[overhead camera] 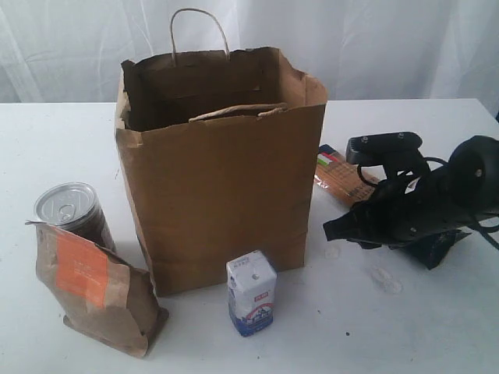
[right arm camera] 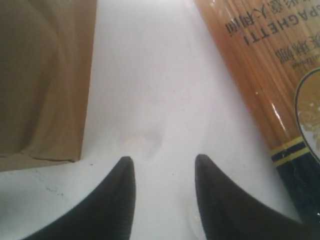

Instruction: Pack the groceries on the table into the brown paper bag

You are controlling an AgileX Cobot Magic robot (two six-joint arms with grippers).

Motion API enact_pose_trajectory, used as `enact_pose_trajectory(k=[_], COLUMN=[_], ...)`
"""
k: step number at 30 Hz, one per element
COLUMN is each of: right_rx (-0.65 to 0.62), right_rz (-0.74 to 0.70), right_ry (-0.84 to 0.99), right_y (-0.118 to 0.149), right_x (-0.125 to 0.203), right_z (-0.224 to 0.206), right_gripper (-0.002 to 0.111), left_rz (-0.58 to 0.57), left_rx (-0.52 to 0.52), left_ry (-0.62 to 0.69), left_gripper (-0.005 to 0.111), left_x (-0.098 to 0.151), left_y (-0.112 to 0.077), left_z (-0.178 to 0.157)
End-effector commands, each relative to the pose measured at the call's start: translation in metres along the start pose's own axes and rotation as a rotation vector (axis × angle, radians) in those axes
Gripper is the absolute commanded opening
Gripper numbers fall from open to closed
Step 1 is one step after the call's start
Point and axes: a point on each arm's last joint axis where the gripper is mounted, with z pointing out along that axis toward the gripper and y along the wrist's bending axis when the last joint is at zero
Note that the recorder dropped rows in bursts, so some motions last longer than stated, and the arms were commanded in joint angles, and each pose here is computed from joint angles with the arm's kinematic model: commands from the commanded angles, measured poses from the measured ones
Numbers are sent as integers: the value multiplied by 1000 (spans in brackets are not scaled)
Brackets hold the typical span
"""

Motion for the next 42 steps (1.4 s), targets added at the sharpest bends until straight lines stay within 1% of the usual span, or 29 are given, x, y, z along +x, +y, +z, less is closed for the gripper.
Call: enact_pose_trajectory(k=[1, 8, 9, 12, 13, 18, 21, 24, 37, 39, 40, 41, 42], right_rx=[-6, -20, -28, -61, -82, -94, -78, -78, -98, -98, -97, -96, -97], right_rz=[-139, -353, -402, -472, -519, -518, -497, -486, -471, -469, -456, -446, -426], right_ry=[19, 71, 85, 90, 88, 90, 55, 60, 159, 162, 160, 161, 161], right_y=[-1, -2, -1, 8, 14, 16, 16, 16, 14, 14, 14, 14, 14], right_x=[0, 7, 8, 6, 4, 1, -8, -12, 4, 5, 4, 4, 4], right_z=[2, 13, 15, 15, 15, 22, 25, 32, 62, 63, 62, 62, 60], right_gripper=[38, 38, 37, 35, 35, 35, 35, 35, 35, 27, 16, 11, 1], left_rz=[-4, -4, -4, -4, -4, -4, -4, -4, -4, -4, -4, -4, -4], left_rx=[-3, -3, -3, -3, -3, -3, -3, -3, -3, -3, -3, -3, -3], left_ry=[-2, -2, -2, -2, -2, -2, -2, -2, -2, -2, -2, -2, -2], left_gripper=[0, 0, 0, 0, 0, 0, 0, 0, 0, 0, 0, 0, 0], left_x=[1, 1, 1, 1, 1, 1, 1, 1, 1, 1, 1, 1, 1], left_y=[0, 0, 0, 0, 0, 0, 0, 0, 0, 0, 0, 0, 0], left_z=[0, 0, 0, 0, 0, 0, 0, 0, 0, 0, 0, 0, 0])
